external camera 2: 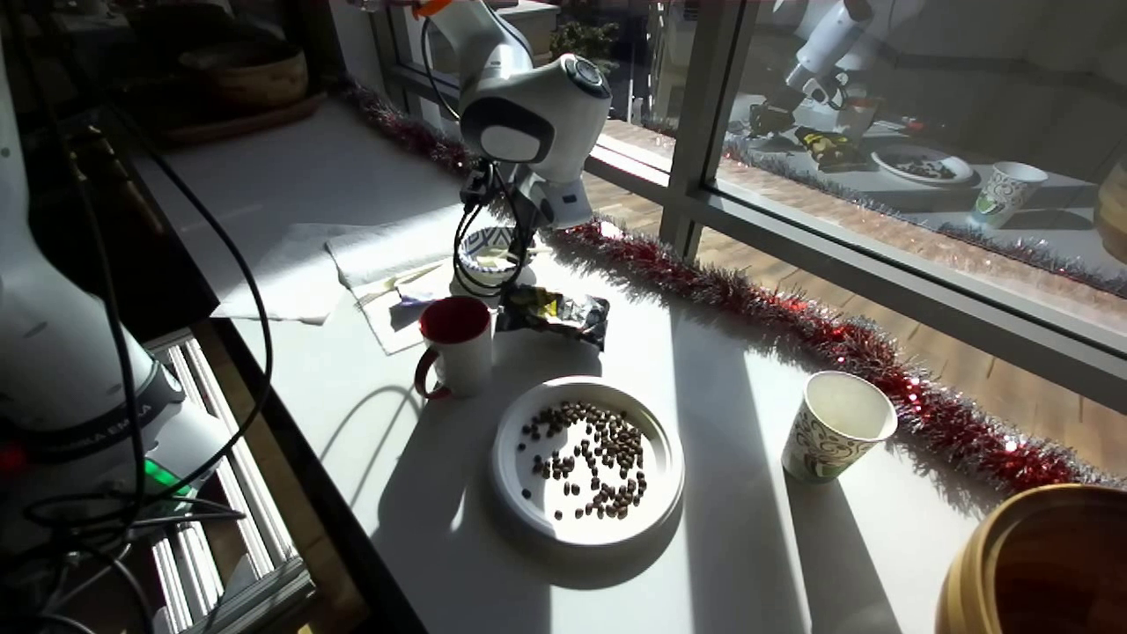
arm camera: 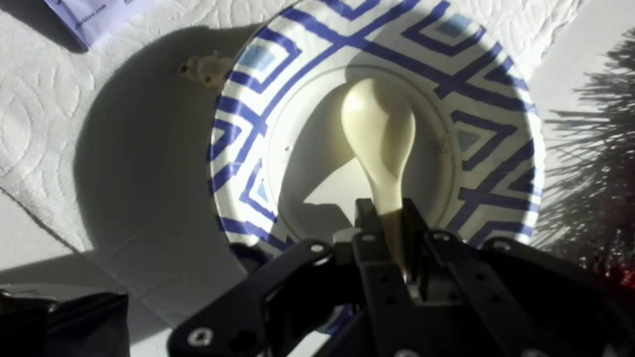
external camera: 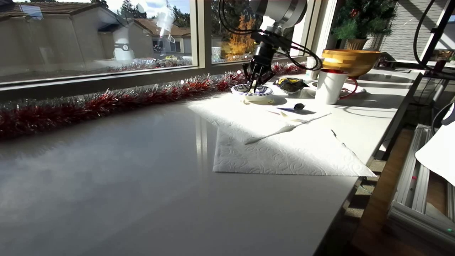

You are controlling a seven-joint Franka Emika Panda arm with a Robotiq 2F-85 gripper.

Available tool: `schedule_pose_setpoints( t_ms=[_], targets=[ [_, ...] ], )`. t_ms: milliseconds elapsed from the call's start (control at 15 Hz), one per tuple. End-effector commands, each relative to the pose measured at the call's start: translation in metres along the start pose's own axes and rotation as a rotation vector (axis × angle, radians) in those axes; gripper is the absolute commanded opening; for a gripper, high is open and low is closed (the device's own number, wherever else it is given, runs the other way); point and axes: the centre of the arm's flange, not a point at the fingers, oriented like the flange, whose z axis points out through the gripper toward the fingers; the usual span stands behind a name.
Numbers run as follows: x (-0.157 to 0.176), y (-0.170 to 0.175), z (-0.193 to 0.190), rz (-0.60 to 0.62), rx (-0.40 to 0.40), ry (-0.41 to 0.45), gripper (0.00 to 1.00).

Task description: Pick up the spoon, get some of the objects from the bowl and put them in the cup

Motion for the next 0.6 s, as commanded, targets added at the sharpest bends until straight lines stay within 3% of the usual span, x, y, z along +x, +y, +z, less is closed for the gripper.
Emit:
schedule_pose_setpoints(
  t_ms=[0,267,533],
  targets=[
    [-0.012,0.011,-0.035,0.022,-0.024,-0.027,0.03],
    [-0.01,0.05,-0.081,0.166,-0.041,-0.122,0.03],
    [0.026,0.124,-0.114,0.389,0.017,-0.154,0.03]
  ],
)
